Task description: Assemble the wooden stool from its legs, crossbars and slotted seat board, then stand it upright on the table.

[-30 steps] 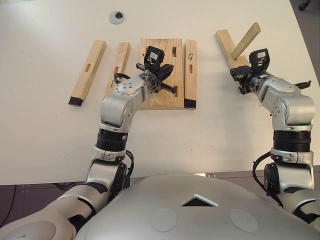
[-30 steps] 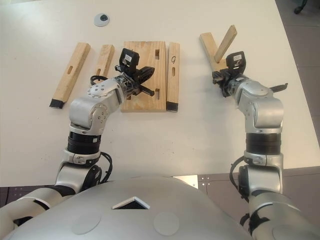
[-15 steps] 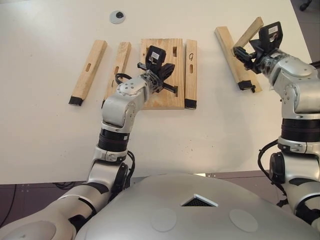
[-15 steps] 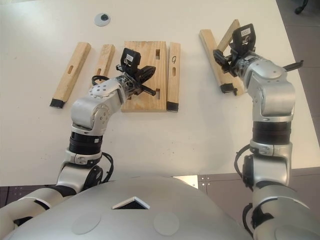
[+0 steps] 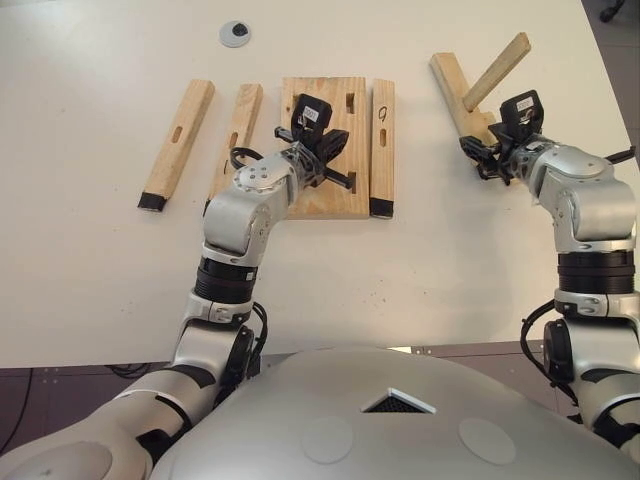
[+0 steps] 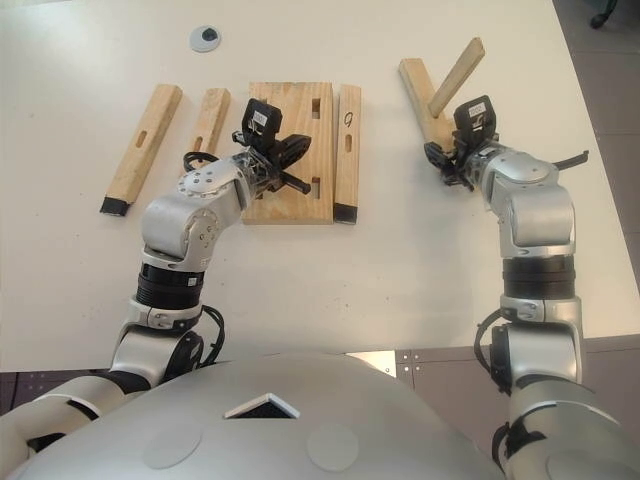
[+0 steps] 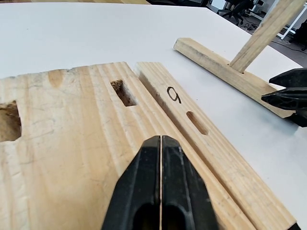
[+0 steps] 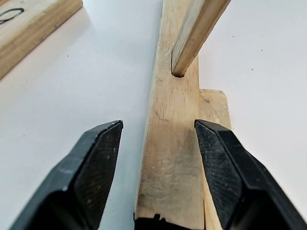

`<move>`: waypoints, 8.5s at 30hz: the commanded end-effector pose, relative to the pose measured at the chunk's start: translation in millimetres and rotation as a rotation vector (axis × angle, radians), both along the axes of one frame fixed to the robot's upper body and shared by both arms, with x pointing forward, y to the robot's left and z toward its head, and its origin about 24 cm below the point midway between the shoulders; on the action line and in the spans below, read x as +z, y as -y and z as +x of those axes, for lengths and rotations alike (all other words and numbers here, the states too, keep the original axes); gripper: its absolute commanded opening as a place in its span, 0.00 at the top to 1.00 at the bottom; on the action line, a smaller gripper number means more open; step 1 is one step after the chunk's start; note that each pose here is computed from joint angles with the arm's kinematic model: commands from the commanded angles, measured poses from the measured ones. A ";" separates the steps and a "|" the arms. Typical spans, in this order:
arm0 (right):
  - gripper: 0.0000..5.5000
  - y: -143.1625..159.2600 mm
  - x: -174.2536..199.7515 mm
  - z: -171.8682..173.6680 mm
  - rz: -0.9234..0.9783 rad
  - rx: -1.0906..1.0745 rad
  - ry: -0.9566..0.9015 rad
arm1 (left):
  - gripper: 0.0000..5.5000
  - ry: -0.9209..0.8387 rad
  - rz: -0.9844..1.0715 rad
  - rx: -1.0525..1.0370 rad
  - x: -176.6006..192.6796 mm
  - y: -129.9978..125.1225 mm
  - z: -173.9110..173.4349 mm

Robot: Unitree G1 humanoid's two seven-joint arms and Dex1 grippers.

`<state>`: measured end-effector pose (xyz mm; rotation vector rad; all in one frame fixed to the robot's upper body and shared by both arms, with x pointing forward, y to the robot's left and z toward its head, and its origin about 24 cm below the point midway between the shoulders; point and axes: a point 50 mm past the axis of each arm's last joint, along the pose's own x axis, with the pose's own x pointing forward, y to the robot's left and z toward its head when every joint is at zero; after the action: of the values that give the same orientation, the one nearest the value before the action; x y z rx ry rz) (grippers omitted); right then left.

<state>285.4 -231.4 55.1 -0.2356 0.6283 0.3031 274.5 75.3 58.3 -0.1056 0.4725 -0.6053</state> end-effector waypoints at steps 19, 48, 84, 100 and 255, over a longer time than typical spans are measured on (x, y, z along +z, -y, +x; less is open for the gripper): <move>0.44 6.2 -18.4 -4.3 0.028 -0.022 -0.074 | 1.00 0.003 -0.003 0.002 -1.2 2.3 0.0; 0.63 -34.8 84.6 28.5 0.528 0.283 0.239 | 0.82 0.367 -0.763 0.139 93.4 -71.0 17.6; 0.63 -64.9 149.3 -28.6 0.891 1.017 -0.012 | 0.59 0.377 -1.149 -0.368 113.2 -58.7 -21.1; 0.37 -69.7 120.3 -20.2 0.813 0.881 -0.014 | 0.63 0.499 -1.149 -0.102 118.6 -127.8 -1.4; 0.30 -37.7 44.5 30.8 0.477 -0.056 0.395 | 0.39 -0.299 0.195 0.226 -37.9 -161.8 -84.6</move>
<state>316.3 -191.2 99.4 0.1886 0.1643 0.3515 202.8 231.3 36.7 -0.0620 0.6711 -0.3604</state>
